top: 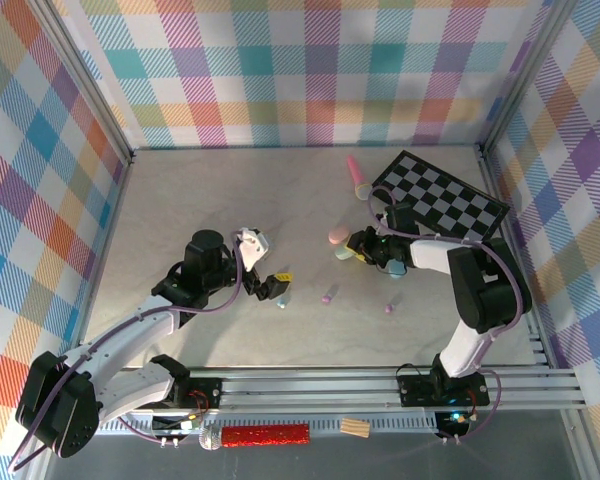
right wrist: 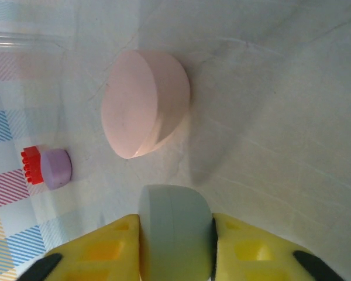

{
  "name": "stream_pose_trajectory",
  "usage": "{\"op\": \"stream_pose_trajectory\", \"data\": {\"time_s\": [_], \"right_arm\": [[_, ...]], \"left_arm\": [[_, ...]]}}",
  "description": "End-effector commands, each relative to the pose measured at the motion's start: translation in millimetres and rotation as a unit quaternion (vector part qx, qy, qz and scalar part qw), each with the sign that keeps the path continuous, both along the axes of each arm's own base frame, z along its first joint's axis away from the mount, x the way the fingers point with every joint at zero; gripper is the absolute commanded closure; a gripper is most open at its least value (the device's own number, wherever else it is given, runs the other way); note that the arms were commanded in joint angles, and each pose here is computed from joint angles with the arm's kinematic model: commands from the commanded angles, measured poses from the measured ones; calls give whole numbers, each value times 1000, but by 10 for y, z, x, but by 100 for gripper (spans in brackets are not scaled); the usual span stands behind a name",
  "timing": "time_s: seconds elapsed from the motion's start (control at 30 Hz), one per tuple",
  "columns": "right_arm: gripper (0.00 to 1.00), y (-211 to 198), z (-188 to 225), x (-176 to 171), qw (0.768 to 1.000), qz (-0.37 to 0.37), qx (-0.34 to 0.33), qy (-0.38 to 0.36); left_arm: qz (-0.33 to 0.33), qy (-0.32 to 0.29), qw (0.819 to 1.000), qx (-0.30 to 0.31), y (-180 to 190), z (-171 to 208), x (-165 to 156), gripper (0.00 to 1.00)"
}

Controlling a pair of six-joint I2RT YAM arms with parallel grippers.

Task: Insert the wireless bluetooth earbuds into the charging case

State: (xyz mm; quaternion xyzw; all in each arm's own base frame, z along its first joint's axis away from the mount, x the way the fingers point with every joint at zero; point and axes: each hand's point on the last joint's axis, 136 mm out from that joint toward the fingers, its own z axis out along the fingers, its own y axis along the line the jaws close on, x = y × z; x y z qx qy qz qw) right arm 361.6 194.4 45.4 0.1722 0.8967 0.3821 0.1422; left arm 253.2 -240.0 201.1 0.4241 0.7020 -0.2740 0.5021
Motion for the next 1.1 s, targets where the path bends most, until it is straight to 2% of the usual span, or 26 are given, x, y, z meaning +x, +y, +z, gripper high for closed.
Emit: {"op": "stream_pose_trajectory", "data": {"time_s": [0.0, 0.13, 0.27, 0.4, 0.53, 0.73, 0.9, 1.07], "right_arm": [[63, -33, 25, 33, 1000, 4, -5, -21], [53, -109, 111, 29, 999, 1, -29, -35], [44, -204, 320, 30, 996, 0, -61, -66], [33, -285, 616, 6, 990, 9, -92, -109], [24, -266, 998, -94, 984, 27, -92, -151], [19, -44, 1451, -347, 969, 92, -64, -218], [16, 186, 1460, -574, 953, 163, -61, -249], [16, 363, 1413, -710, 944, 196, -58, -258]], "left_arm": [[12, -22, 1000, 5, 15, 118, 36, 0], [73, -26, 997, 26, 152, 86, 213, 0], [130, -9, 989, 74, 326, -20, 401, 0], [173, 19, 976, 134, 491, -165, 592, 0], [216, 44, 957, 190, 634, -296, 801, 0], [228, 105, 926, 283, 775, -595, 994, 1], [226, 183, 892, 346, 912, -943, 1138, 4], [201, 237, 872, 378, 914, -1243, 1216, 6]]}}
